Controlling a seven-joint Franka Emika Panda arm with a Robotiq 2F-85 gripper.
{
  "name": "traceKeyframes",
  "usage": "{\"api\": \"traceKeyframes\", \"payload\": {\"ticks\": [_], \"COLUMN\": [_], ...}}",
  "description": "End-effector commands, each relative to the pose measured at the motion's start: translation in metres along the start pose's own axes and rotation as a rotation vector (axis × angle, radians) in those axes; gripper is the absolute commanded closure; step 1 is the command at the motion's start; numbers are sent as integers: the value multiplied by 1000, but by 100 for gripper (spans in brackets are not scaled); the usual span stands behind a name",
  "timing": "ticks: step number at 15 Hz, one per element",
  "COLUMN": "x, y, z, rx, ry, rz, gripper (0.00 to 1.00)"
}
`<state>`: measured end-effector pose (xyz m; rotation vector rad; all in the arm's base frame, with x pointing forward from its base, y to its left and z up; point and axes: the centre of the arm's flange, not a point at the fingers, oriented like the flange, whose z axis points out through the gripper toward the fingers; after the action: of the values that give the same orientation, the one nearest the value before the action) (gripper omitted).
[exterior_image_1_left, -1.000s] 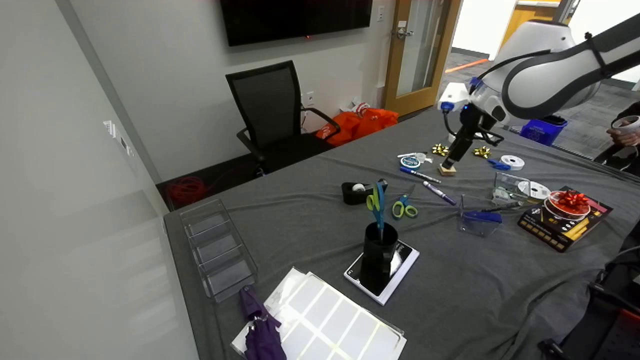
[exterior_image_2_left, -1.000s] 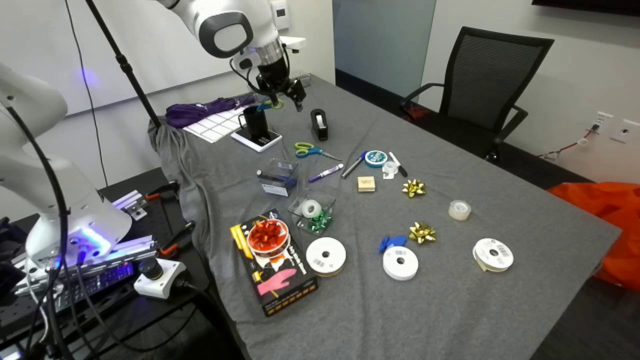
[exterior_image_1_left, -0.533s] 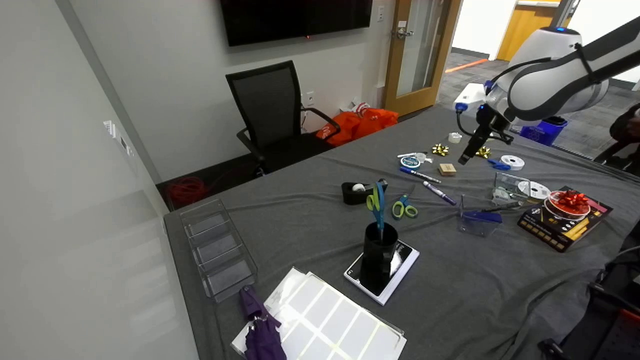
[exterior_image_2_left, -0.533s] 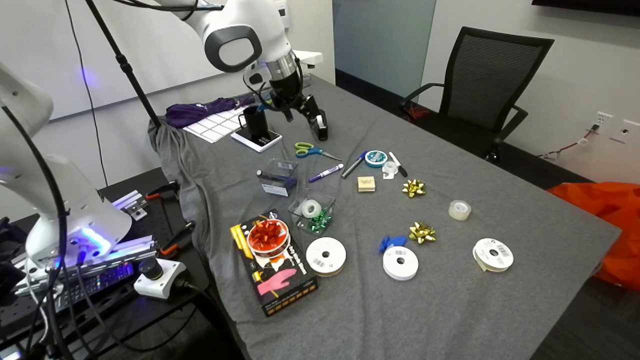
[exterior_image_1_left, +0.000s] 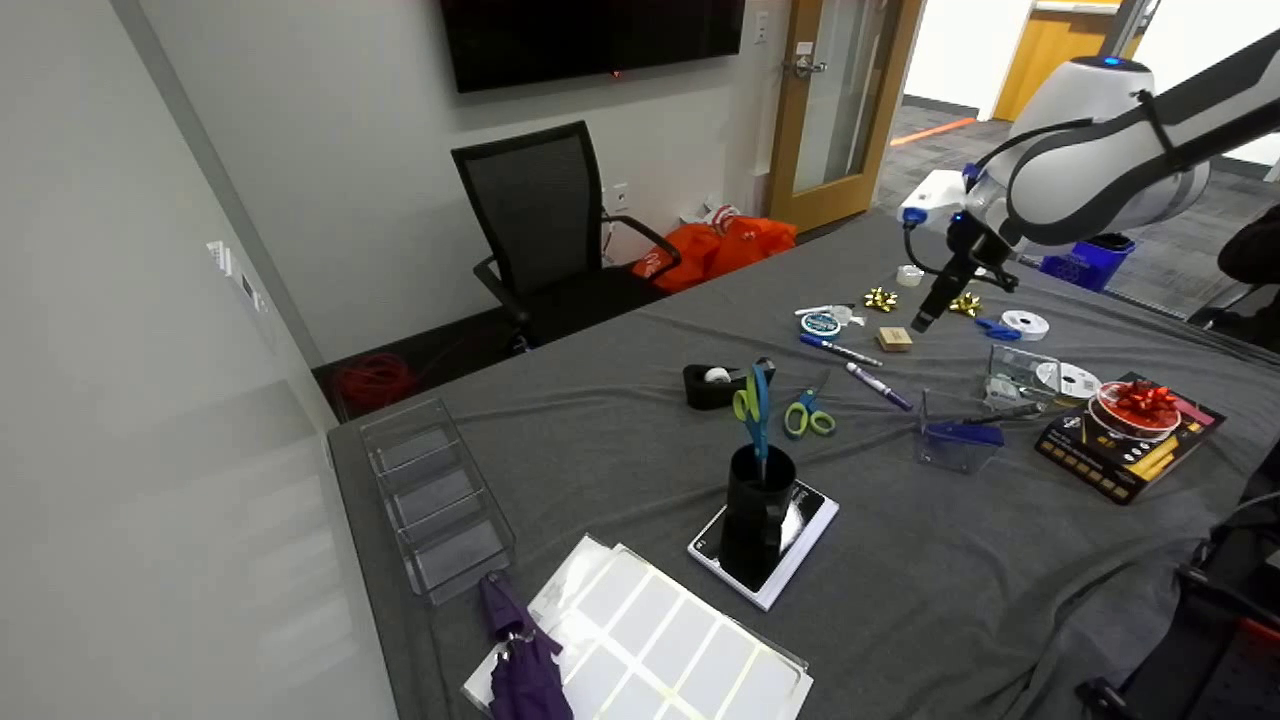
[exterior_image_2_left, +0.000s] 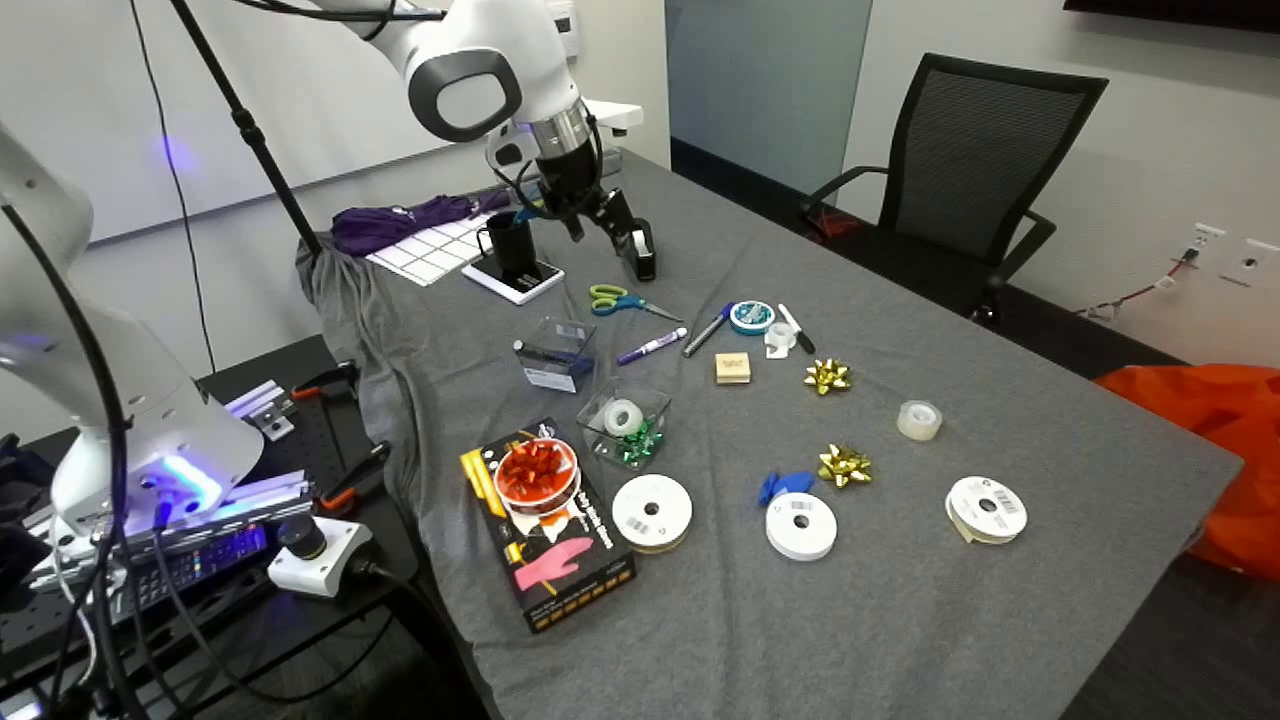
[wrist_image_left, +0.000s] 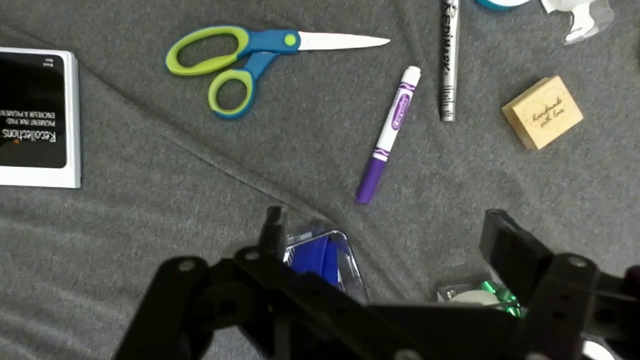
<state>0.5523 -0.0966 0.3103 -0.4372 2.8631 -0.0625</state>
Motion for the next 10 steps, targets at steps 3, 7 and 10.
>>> {"api": "traceKeyframes", "payload": {"ticks": [3, 7, 10], "x": [-19, -28, -46], "y": [-32, -53, -35], "z": [19, 45, 71], "rx": [32, 11, -47], "ry": [97, 143, 171], "rz": [202, 286, 291], "gripper": [0, 0, 0]}}
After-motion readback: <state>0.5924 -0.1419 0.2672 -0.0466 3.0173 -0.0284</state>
